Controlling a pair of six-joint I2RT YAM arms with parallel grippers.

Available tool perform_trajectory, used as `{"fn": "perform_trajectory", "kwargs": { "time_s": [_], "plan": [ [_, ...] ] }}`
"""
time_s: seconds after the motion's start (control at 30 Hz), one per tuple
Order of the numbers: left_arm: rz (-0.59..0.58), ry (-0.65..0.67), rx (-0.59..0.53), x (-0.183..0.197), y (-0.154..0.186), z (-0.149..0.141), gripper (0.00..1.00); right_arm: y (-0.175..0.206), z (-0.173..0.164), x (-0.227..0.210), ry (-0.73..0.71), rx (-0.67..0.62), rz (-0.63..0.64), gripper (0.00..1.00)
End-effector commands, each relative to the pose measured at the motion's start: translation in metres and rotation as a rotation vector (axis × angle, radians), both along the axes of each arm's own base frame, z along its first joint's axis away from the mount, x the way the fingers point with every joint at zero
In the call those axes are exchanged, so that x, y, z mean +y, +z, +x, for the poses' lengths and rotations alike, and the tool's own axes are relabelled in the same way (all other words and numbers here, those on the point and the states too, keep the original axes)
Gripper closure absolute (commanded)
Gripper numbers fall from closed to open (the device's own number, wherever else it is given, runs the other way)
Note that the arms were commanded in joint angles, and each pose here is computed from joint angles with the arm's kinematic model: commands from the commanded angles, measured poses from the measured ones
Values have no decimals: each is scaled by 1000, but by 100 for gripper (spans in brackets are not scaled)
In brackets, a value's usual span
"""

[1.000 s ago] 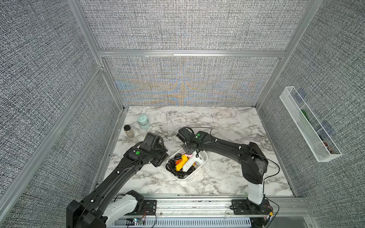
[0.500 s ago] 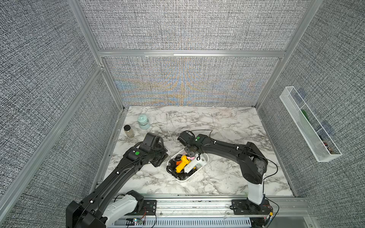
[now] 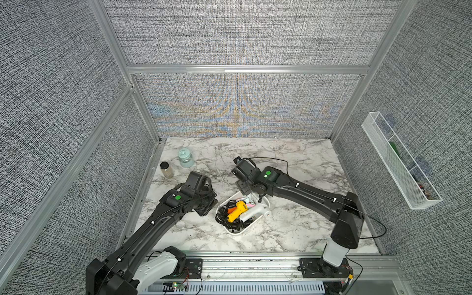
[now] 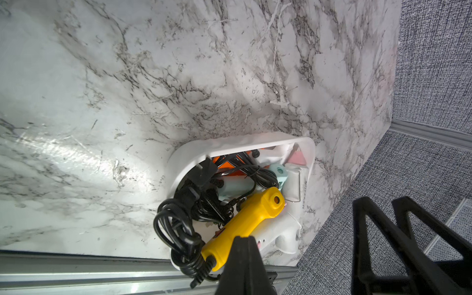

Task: Put the hot melt glue gun into the storage box
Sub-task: Place the hot melt adhesive gun in the storage box.

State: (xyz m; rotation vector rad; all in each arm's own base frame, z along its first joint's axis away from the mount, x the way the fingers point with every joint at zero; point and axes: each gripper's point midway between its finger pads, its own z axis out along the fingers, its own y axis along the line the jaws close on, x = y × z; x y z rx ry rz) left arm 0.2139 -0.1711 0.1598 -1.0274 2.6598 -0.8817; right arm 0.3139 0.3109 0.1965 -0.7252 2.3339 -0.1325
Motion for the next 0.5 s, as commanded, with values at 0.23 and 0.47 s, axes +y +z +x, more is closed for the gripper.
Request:
{"fn": "perform_trajectory", "kwargs": {
  "time_s": [0.23,0.47],
  "plan": [
    [-7,-19,7,2,-2,-9,100,-41,-43,-34,-79,195,85,60],
    [-16,-36,17,-2,-4,-8,100,-45,-73,-50,-174,284,269,100]
  ]
}}
